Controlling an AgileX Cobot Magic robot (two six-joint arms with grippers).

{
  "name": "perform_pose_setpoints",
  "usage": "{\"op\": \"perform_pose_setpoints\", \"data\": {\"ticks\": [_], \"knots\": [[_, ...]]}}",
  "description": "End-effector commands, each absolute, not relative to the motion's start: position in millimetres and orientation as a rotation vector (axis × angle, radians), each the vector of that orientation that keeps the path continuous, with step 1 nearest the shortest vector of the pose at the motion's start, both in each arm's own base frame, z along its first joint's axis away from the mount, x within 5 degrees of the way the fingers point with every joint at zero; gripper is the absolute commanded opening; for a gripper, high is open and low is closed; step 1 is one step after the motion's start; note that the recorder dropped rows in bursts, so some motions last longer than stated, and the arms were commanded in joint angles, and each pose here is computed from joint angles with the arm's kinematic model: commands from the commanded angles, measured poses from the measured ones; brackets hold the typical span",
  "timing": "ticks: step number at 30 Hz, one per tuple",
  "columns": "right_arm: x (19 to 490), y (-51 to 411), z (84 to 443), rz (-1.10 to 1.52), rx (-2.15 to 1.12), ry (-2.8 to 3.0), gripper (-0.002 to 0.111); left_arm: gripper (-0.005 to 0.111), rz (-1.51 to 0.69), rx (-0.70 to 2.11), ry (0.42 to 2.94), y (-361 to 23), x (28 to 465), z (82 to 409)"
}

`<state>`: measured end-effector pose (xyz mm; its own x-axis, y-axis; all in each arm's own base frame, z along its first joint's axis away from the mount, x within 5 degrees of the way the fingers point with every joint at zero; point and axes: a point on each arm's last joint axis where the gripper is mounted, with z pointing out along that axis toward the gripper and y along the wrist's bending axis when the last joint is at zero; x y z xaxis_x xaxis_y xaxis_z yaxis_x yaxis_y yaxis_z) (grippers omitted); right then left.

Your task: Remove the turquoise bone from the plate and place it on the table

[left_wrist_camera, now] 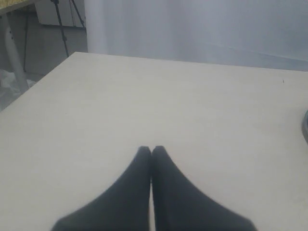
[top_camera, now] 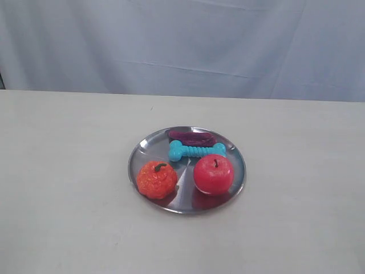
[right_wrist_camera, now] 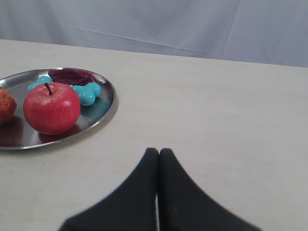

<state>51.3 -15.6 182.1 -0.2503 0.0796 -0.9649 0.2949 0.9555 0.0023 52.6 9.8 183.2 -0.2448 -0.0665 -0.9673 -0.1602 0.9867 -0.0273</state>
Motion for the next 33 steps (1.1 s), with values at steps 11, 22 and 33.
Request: {"op": "perform_pose_setpoints", "data": {"ticks": [11, 22, 33], "knots": [[54, -17, 204, -0.263, 0.219, 1.572, 0.000, 0.000, 0.085, -0.158, 1.819, 9, 53, 182], [48, -15, 237, -0.327, 0.144, 1.207, 0.000, 0.000, 0.085, -0.158, 1.819, 9, 53, 182], [21, -7, 277, -0.303, 0.100, 0.667, 0.000, 0.000, 0.083, -0.160, 1.819, 9, 53, 182]]}}
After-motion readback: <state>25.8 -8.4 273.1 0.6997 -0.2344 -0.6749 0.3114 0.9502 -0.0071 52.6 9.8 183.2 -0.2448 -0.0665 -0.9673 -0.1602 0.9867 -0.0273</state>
